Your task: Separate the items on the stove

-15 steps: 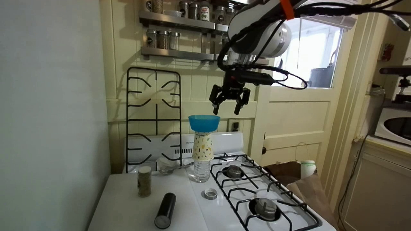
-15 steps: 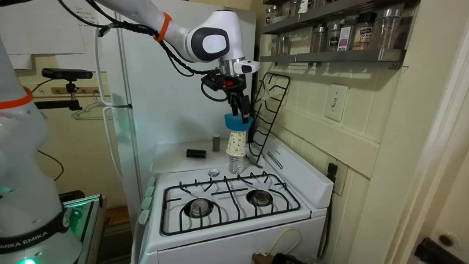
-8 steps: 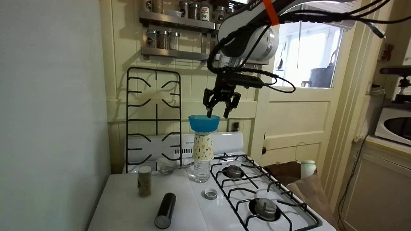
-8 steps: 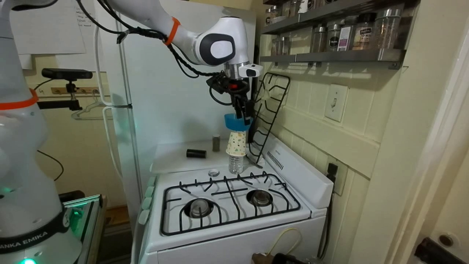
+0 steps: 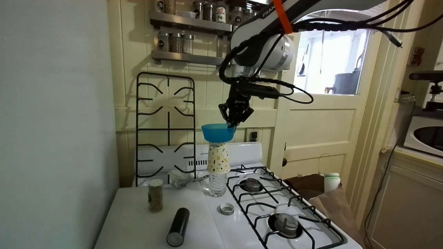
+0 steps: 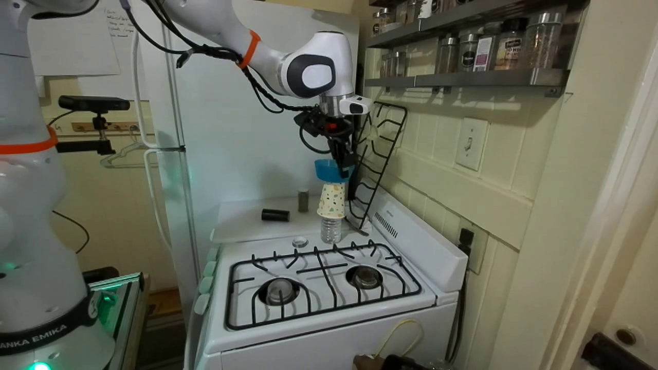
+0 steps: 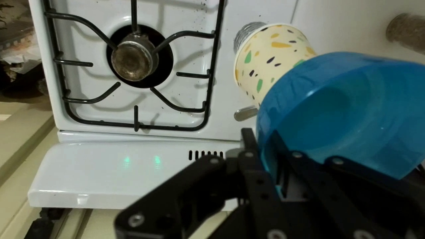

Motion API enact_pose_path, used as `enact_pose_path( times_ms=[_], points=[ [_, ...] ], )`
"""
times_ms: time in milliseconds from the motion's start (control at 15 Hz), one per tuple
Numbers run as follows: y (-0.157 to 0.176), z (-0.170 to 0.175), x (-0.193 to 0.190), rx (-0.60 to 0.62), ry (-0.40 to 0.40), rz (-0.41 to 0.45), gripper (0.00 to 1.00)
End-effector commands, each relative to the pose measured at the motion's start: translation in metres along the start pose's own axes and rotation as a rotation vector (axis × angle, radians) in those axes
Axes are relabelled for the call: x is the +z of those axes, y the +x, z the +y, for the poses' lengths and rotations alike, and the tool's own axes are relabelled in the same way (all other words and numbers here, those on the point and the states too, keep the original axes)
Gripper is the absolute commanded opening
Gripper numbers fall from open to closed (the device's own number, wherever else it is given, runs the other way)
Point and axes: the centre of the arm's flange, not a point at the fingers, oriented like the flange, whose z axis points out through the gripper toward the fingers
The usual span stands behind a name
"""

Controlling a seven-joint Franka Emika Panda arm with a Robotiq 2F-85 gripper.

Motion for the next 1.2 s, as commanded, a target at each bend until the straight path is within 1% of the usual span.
enact_pose_path(
  times_ms=[0,133,333,400,467,533,733,933,1067,1133],
  points=[
    [-0.003,-0.009,-0.014,0.000,0.009,-0.002,0.00],
    [-0.008,-0.011,-0.028,-0.011,0.011,0.027,0.01],
    [-0.018,0.001,-0.060,0.034,0.009,0.104,0.01],
    [-0.017,0.007,-0.067,0.080,0.000,0.129,0.01],
    [-0.015,0.020,-0.070,0.148,-0.044,0.154,0.01],
    [-0.013,0.031,-0.071,0.194,-0.056,0.163,0.01],
    [-0.012,0.082,-0.046,0.362,-0.083,0.162,0.01],
    [-0.018,0.132,-0.012,0.533,-0.083,0.165,0.01],
    [-0.020,0.156,0.023,0.644,-0.052,0.139,0.01],
    [-0.022,0.160,0.040,0.666,-0.054,0.109,0.01]
  ],
)
